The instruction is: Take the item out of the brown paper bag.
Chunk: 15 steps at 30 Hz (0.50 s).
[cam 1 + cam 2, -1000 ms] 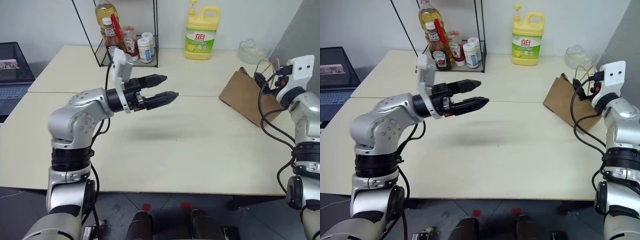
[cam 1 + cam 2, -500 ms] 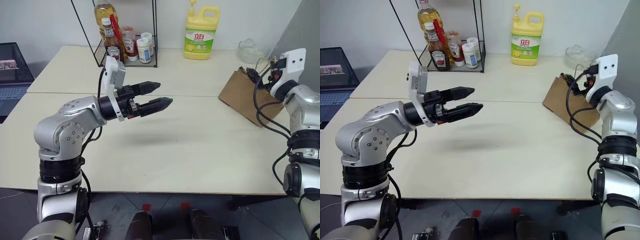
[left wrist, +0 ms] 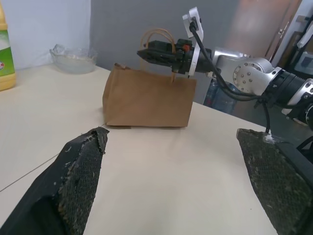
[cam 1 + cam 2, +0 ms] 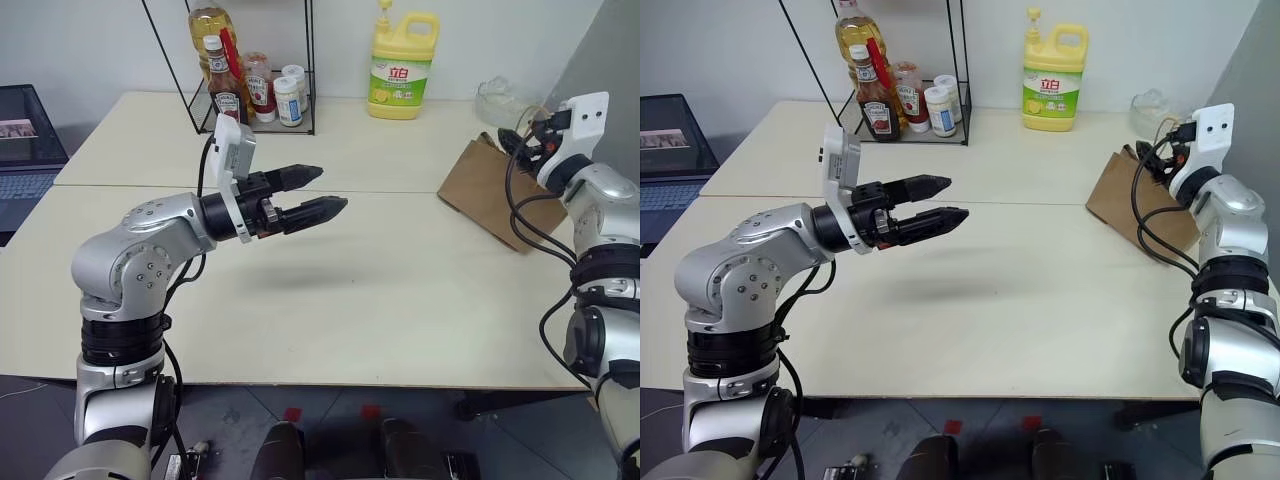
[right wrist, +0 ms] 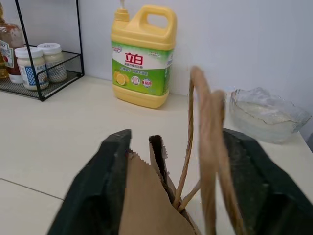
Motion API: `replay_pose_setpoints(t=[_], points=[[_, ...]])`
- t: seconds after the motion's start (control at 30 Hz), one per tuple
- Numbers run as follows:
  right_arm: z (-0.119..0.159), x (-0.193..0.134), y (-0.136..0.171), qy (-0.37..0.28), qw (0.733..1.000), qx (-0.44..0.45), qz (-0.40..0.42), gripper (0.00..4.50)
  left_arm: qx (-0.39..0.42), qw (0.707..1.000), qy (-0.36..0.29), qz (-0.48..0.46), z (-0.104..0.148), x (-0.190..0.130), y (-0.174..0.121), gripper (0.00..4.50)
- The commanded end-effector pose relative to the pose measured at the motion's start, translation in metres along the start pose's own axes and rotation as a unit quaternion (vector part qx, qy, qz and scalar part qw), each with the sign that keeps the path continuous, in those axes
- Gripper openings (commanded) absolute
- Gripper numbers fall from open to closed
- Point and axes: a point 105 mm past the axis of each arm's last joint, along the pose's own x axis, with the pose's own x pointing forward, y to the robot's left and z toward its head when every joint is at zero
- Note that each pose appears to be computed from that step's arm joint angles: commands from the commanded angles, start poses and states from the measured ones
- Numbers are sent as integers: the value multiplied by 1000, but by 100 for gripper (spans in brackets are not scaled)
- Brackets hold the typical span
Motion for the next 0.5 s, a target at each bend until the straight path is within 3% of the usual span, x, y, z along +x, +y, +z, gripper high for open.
replay_pose_setpoints(t=[0.03,0.17,0.5], points=[[24,-1,-9,-36,999,-12,-13,145,27,999,-18,-14,14,1,-7,450],[25,0,-9,-39,999,-9,-14,2,28,999,-18,-13,14,1,-6,450],[33,2,-4,-48,999,-15,6,2,27,999,-16,-8,13,0,-5,450]])
